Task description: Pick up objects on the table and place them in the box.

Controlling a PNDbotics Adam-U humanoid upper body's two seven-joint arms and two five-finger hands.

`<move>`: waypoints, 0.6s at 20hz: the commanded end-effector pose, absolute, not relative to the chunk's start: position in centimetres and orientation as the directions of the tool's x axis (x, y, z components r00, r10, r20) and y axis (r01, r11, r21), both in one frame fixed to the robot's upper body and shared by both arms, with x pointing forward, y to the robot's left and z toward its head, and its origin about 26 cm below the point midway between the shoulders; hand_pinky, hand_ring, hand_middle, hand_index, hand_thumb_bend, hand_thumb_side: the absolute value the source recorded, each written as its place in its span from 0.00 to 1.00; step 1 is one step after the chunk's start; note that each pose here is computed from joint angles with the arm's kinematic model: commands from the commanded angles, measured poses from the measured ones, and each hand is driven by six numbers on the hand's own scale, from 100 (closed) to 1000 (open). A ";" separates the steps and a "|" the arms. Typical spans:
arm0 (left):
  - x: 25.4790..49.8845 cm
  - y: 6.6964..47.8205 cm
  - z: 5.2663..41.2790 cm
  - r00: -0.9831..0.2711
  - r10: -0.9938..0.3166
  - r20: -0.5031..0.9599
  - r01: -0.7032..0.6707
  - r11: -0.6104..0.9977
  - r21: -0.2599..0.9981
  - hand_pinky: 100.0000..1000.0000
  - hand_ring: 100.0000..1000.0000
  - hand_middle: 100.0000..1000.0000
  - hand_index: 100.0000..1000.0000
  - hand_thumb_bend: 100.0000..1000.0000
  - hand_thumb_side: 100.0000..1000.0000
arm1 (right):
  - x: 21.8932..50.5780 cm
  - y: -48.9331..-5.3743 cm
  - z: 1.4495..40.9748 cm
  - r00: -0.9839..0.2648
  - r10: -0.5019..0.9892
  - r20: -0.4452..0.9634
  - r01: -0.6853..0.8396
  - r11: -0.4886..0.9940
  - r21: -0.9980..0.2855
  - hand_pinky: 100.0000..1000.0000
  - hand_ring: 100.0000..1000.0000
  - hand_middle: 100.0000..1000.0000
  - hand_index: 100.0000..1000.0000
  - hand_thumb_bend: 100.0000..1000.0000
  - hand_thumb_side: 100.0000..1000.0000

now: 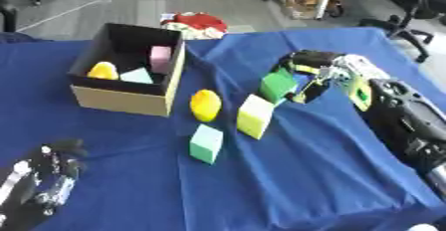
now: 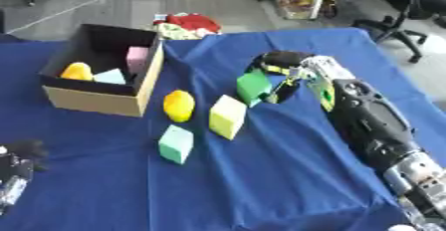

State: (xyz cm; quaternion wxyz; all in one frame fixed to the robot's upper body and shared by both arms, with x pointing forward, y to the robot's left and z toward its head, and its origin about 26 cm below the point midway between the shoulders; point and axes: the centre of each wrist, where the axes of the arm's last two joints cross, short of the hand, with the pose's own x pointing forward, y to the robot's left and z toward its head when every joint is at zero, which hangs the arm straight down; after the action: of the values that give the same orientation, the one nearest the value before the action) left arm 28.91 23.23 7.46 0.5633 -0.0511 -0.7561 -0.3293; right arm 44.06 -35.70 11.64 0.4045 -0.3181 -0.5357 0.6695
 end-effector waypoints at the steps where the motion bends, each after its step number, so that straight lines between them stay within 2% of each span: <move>1: 28.9 23.4 8.0 -0.376 -0.292 0.879 0.442 0.777 0.447 0.71 0.58 0.62 0.80 0.00 0.41 | 44.8 -35.8 15.6 -0.452 0.892 -0.002 -0.067 -0.036 -0.997 0.77 0.64 0.29 0.46 0.13 0.00; 7: 28.9 23.3 7.9 -0.374 -0.287 0.882 0.448 0.776 0.443 0.71 0.58 0.62 0.80 0.00 0.41 | 46.8 -31.9 20.6 -0.490 0.871 0.037 0.084 0.089 -0.992 0.77 0.61 0.28 0.45 0.08 0.00; 10: 28.9 23.1 7.9 -0.374 -0.280 0.884 0.454 0.776 0.438 0.71 0.58 0.62 0.80 0.00 0.41 | 48.0 -28.1 21.5 -0.546 0.835 0.075 0.095 0.151 -0.984 0.77 0.60 0.28 0.45 0.00 0.00; 12: 28.9 22.9 7.9 -0.375 -0.274 0.885 0.460 0.774 0.435 0.71 0.58 0.62 0.80 0.00 0.41 | 48.6 -25.4 21.6 -0.588 0.803 0.094 0.079 0.173 -0.982 0.77 0.61 0.29 0.45 0.00 0.00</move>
State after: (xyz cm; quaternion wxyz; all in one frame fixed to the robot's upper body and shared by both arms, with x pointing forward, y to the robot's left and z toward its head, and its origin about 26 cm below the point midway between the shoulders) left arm 28.85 23.07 7.37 0.5641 -0.0573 -0.7551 -0.3292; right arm 48.38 -26.22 20.45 0.3332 -0.3198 -0.6836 0.5652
